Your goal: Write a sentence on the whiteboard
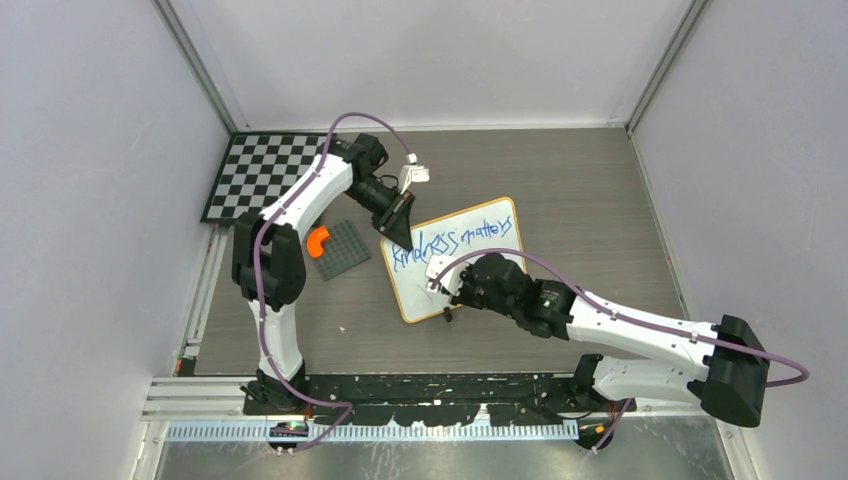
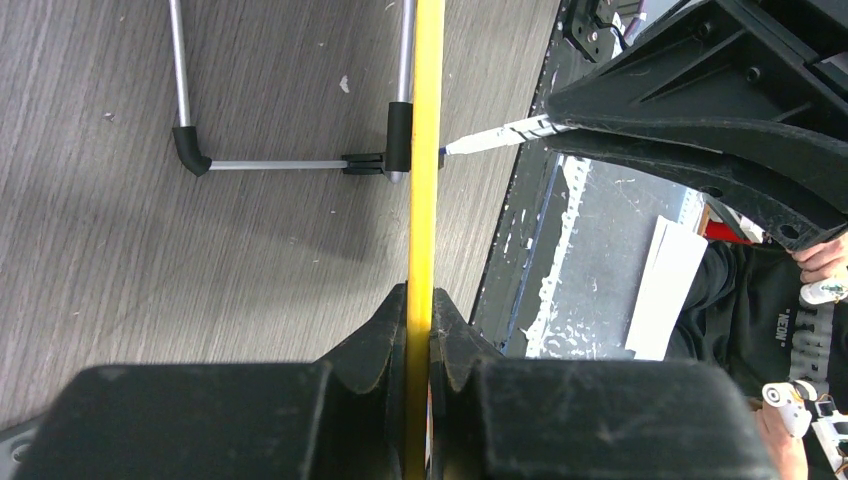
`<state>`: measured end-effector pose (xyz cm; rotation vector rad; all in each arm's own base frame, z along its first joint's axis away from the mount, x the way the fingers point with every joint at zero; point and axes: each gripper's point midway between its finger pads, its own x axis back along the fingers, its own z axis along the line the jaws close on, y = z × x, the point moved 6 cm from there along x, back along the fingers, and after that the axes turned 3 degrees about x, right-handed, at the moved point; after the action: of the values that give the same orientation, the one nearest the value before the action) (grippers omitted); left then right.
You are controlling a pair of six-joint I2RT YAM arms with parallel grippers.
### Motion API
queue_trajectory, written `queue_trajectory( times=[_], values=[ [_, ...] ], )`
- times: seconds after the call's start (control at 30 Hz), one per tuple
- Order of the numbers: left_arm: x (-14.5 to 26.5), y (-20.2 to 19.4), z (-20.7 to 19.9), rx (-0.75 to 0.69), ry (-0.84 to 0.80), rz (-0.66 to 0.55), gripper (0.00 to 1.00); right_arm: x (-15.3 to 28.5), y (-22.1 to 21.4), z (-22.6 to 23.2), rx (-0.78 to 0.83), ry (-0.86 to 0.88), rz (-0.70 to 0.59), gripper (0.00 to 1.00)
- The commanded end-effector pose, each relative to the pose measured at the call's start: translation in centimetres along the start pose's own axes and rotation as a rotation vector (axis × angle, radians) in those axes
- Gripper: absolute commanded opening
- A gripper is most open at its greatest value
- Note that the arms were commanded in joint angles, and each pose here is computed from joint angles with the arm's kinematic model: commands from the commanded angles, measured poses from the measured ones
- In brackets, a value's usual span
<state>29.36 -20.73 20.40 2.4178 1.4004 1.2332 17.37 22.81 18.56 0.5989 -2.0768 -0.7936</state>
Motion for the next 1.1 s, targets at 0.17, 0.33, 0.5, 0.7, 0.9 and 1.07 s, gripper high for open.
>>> queue_trajectory(
  times=[0.17,0.33,0.5,0.7,0.9,1.07],
  values=[
    [0.6,0.7,-0.1,0.003,0.021,-0.016,0.00,-0.5,0.2,-0.6,0.008,-0.032,0.022,0.00],
    [0.6,0.7,-0.1,0.005,0.021,-0.014,0.00,-0.2,-0.8,0.4,0.017,0.033,0.052,0.00],
    [0.5,0.8,0.0,0.004,0.018,-0.016,0.00,0.0,-1.4,1.5,0.024,0.116,0.078,0.00],
    [0.5,0.7,0.0,0.006,0.018,-0.014,0.00,-0.3,-0.3,0.5,0.009,0.055,0.043,0.00],
    [0.5,0.7,0.0,0.007,0.018,-0.014,0.00,-0.3,1.5,-1.3,-0.032,-0.069,-0.041,0.00],
    [0.5,0.7,0.0,0.007,0.019,-0.013,0.00,-0.5,1.9,-2.2,-0.041,-0.129,-0.042,0.00]
  ],
)
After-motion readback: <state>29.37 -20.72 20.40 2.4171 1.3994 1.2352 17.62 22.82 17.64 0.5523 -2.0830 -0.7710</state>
